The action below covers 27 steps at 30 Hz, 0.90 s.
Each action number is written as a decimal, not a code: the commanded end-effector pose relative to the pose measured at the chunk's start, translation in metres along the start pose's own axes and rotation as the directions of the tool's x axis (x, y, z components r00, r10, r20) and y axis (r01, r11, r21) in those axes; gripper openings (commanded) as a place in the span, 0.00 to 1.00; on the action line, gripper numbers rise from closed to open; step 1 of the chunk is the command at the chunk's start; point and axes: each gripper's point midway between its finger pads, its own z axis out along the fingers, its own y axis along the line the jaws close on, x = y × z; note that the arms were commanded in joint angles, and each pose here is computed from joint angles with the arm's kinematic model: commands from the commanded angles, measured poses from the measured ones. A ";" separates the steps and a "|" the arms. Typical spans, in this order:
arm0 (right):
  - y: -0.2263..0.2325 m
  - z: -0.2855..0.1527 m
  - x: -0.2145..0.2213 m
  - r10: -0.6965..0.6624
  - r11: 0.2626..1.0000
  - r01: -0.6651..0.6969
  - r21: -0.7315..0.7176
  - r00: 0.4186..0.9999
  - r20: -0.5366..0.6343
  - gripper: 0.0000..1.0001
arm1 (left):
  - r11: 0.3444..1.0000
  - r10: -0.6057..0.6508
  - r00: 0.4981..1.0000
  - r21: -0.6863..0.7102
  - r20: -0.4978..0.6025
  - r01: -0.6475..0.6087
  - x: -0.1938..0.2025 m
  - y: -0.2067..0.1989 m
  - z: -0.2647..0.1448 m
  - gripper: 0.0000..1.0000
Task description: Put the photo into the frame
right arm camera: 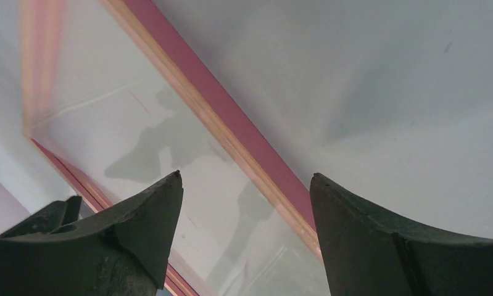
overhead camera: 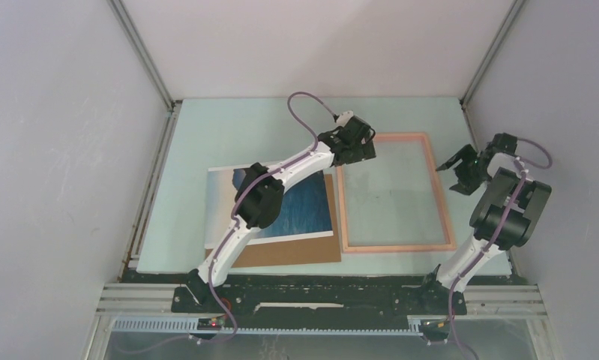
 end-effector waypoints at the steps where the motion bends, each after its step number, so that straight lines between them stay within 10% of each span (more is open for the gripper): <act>1: 0.001 0.005 0.030 0.001 0.998 -0.005 -0.064 0.999 -0.054 0.83 | 0.998 0.046 0.998 0.050 -0.040 -0.044 -0.004 -0.013 -0.036 0.96; 27: 0.023 -0.010 0.101 -0.002 0.967 -0.014 -0.254 0.998 -0.062 0.81 | 0.973 0.210 0.971 -0.073 -0.115 -0.219 0.019 0.030 -0.065 0.98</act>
